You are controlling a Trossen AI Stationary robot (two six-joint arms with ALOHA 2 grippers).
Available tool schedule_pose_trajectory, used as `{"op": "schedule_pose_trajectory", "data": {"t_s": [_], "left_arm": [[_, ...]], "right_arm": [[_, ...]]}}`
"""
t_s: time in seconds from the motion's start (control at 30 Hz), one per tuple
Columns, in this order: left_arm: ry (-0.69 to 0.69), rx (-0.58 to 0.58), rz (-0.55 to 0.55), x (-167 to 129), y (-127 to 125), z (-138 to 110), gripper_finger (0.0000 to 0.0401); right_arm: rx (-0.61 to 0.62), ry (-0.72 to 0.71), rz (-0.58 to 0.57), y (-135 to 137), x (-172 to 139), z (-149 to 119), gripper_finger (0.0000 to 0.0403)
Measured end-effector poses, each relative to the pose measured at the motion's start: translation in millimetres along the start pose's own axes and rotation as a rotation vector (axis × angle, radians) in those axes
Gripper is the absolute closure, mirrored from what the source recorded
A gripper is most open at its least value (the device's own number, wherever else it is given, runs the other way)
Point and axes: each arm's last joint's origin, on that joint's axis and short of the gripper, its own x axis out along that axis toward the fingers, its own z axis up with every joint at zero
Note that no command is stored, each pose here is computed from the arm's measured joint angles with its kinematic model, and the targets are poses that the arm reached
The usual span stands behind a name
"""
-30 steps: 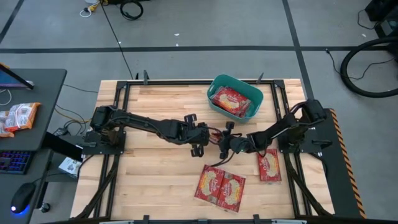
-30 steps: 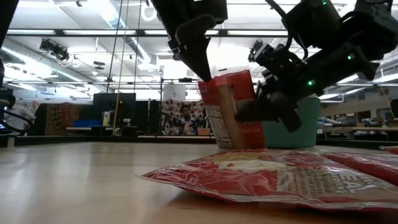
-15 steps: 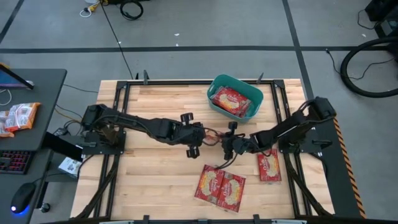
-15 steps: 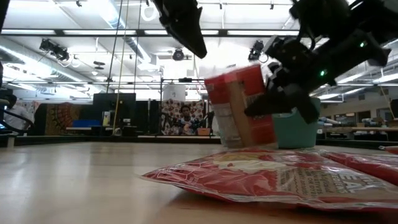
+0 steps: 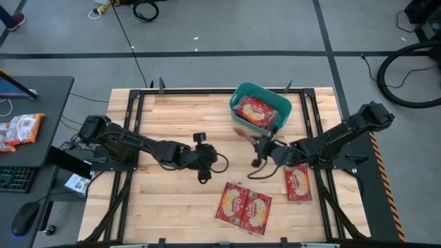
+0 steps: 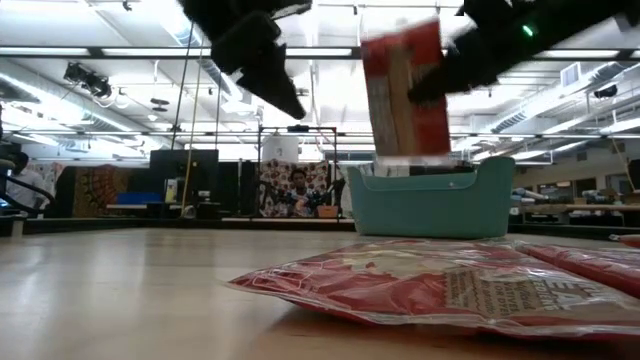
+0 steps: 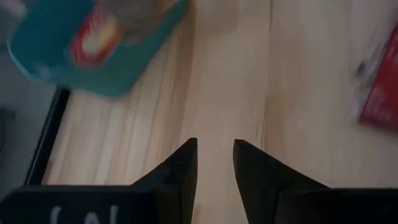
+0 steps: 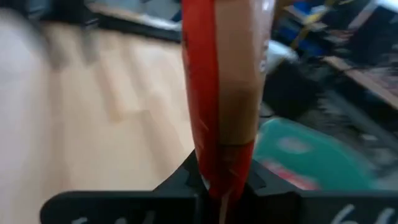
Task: Sort popcorn bags into baskets
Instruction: Put the popcorn bag into the bin
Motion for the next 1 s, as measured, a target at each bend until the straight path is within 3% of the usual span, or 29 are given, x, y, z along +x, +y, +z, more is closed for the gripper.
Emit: {"op": "schedule_pose_trajectory", "data": {"t_s": [0.17, 0.33, 0.53, 0.83, 1.0], "left_arm": [[-0.115, -0.010, -0.003, -6.8, 4.3, -15.6, 0.0292], [-0.207, -0.003, 0.013, -14.2, 12.7, -28.4, 0.0292], [-0.326, -0.028, -0.008, -22.4, 19.9, -33.8, 0.0292], [-0.438, -0.016, -0.146, -33.0, 21.6, -37.7, 0.0292], [-0.466, 0.017, -0.130, -29.5, 16.8, -53.6, 0.0292]], "right_arm": [[0.001, 0.077, -0.098, -17.4, 11.1, 43.2, 0.0370], [0.053, 0.282, -0.227, -39.6, 34.5, 62.0, 0.0370], [0.051, 0.554, -0.320, -57.4, 64.1, 55.4, 0.0369], [0.076, 0.760, -0.363, -75.1, 112.7, 34.4, 0.0369], [0.110, 0.849, -0.407, -89.0, 120.4, 22.5, 0.0369]]}}
